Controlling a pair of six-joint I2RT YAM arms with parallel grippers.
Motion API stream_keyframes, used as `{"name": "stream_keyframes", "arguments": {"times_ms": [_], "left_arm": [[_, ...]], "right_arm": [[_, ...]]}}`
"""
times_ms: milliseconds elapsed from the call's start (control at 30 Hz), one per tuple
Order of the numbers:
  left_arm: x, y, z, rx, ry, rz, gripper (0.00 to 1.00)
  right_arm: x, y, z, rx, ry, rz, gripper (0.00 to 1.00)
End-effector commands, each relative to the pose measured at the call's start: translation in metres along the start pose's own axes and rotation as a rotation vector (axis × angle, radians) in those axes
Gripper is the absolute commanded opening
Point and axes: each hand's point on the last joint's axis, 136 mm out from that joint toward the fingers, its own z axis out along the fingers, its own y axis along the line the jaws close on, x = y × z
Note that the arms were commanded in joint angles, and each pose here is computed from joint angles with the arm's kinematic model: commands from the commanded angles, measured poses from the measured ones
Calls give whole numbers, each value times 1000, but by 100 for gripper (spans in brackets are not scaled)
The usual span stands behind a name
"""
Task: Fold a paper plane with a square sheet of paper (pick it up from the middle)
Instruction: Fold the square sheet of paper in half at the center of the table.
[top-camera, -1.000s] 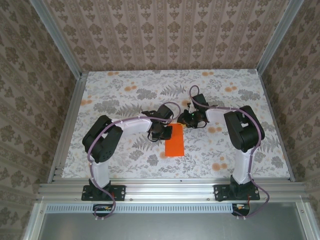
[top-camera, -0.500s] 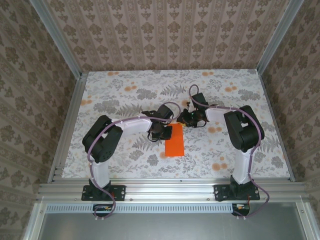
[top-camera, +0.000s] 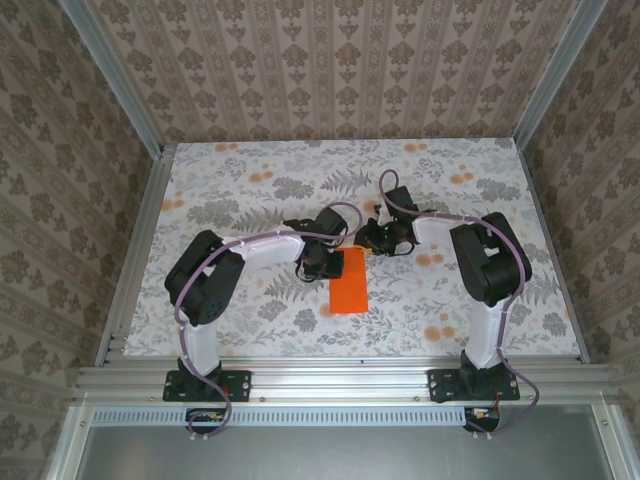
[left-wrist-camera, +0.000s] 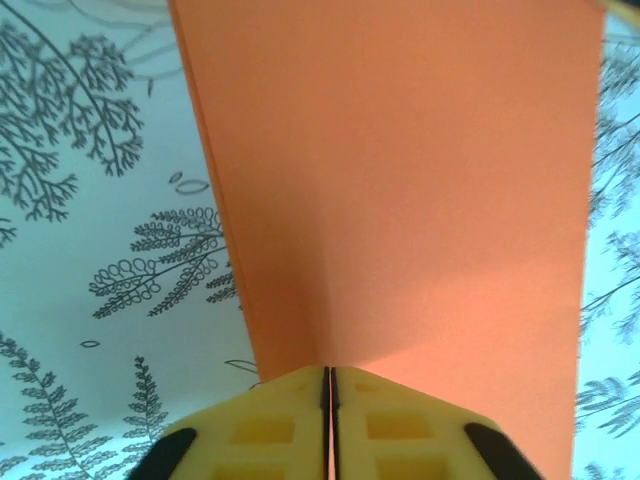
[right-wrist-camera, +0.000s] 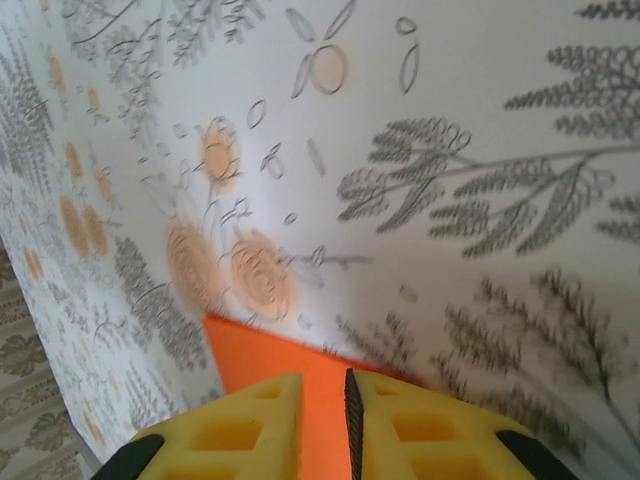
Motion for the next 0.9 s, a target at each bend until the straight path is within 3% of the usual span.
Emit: {"name": "stream_keyframes", "arguments": {"times_ms": [0,67,233,467,867], "left_arm": [[-24,-22,-45,54,-104,28,19],[-31,-27,-62,83,-145,27,25],[-41,-22,-78,136,-190,-6,23],[-47,-30,-54,236,-124,-15,12],[-56,-12,-13,183,-62,-56,5]], "right_arm": [[-9,35,-43,-45,-49,-76,21],[-6,38,-57,-39,-64,-93,22],[17,23,-70,-21,-80,-71,22],[43,13,-53,-78,-43,-17,18],[14,19,-11,-56,-9,-14,12]]}}
